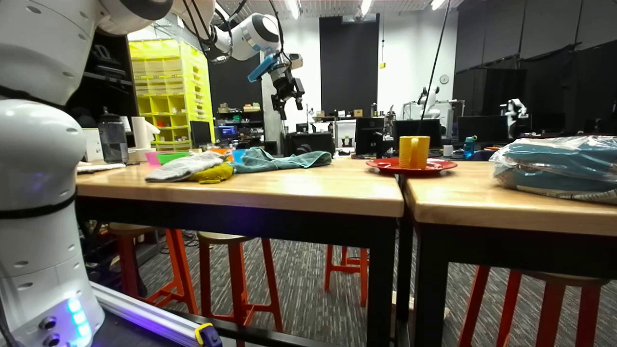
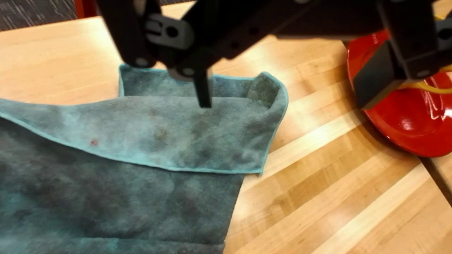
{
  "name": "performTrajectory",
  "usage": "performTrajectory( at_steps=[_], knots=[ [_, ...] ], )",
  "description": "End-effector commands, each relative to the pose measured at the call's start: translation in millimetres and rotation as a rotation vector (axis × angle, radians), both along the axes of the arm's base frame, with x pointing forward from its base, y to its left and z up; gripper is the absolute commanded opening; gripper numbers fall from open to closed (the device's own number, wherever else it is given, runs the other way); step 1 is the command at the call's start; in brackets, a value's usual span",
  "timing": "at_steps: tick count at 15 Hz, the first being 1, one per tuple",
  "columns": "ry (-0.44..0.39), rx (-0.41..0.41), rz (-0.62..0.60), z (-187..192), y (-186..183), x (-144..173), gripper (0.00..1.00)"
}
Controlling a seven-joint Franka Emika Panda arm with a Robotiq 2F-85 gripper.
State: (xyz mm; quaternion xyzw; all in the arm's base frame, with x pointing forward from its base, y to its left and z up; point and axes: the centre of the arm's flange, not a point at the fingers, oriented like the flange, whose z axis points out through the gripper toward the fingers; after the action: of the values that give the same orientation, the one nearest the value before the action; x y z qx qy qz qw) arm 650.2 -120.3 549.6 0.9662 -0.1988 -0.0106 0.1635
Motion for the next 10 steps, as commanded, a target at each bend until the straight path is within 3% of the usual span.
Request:
performTrajectory(
  at_steps=[1, 5, 10],
  knots=[
    [0.034, 0.061, 0.039, -1, -24, 21, 1.0],
    [0.073, 0.126, 0.067, -22, -49, 31, 1.0],
    [0.096, 0.128, 0.092, -50, -72, 38, 1.0]
  ],
)
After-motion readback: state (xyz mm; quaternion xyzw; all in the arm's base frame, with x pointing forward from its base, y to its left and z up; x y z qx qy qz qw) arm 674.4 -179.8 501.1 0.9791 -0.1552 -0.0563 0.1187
